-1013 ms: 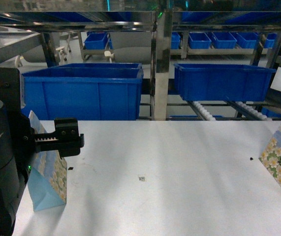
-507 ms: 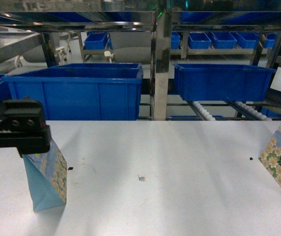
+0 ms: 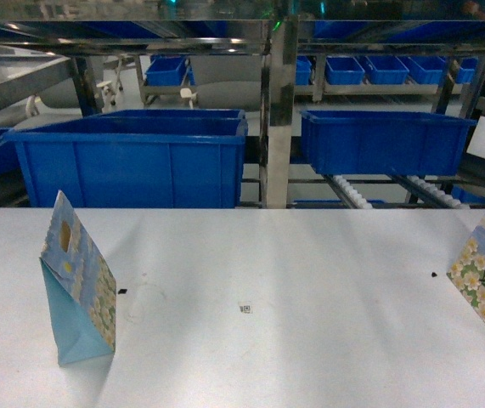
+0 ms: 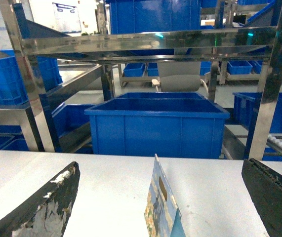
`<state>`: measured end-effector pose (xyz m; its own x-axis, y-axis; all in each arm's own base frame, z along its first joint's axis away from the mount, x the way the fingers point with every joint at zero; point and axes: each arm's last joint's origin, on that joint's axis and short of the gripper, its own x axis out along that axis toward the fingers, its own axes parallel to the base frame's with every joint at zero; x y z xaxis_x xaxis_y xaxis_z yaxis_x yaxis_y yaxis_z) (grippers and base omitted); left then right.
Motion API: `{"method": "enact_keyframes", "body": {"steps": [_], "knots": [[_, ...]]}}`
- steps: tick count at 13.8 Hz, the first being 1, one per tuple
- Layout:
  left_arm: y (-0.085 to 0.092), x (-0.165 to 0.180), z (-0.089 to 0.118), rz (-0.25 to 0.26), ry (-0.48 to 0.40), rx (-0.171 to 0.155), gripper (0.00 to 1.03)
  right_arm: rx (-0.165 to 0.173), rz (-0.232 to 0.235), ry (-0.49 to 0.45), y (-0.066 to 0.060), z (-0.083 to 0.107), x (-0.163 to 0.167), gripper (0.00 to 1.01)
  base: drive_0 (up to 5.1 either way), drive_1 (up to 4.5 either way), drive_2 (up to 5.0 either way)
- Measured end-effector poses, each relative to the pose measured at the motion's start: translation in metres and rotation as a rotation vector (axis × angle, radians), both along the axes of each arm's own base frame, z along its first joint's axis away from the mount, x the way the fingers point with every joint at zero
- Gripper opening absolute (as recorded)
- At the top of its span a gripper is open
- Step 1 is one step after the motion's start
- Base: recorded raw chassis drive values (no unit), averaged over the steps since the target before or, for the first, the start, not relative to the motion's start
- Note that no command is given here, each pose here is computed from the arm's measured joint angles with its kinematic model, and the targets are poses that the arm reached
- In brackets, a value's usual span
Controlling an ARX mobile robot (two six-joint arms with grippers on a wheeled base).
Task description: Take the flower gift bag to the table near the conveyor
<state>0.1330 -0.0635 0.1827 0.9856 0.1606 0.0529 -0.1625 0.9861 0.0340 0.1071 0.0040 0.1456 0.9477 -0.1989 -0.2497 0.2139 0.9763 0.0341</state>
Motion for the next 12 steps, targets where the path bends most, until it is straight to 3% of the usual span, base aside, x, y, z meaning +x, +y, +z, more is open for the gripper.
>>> {"method": "enact_keyframes", "body": {"steps": [2,4,6,8,9,10,11,12], "knots": [[0.005,-0.026,-0.013,0.020,0.049,0.009,0.98,0.000,0.000,0.000,0.000,0.000,0.000,0.98,0.0,0.00,0.0],[0.009,-0.035,-0.009,0.038,0.008,-0.076,0.98,0.000,0.000,0.000,0.000,0.000,0.000,0.98,0.0,0.00,0.0],[0.010,-0.034,-0.018,0.075,0.063,-0.059,0.98,0.000,-0.001,0.000,0.000,0.000,0.000,0.98,0.0,0.00,0.0],[0.010,-0.034,-0.017,0.075,0.050,-0.093,0.98,0.000,0.000,0.000,0.000,0.000,0.000,0.98,0.0,0.00,0.0],[0.016,-0.034,-0.018,-0.023,0.065,-0.065,0.87,0.006,0.050,-0.054,-0.003,0.001,-0.002,0.92,0.0,0.00,0.0],[0.026,-0.035,-0.014,-0.083,0.028,-0.074,0.73,-0.023,0.120,-0.271,-0.007,0.019,-0.010,0.77,0.0,0.00,0.0],[0.032,-0.037,-0.011,-0.125,0.012,-0.072,0.60,-0.033,0.190,-0.226,-0.005,0.014,-0.010,0.64,0.0,0.00,0.0],[0.035,-0.036,-0.015,-0.150,0.052,-0.055,0.47,-0.042,0.211,-0.243,-0.004,0.016,-0.010,0.52,0.0,0.00,0.0]]}}
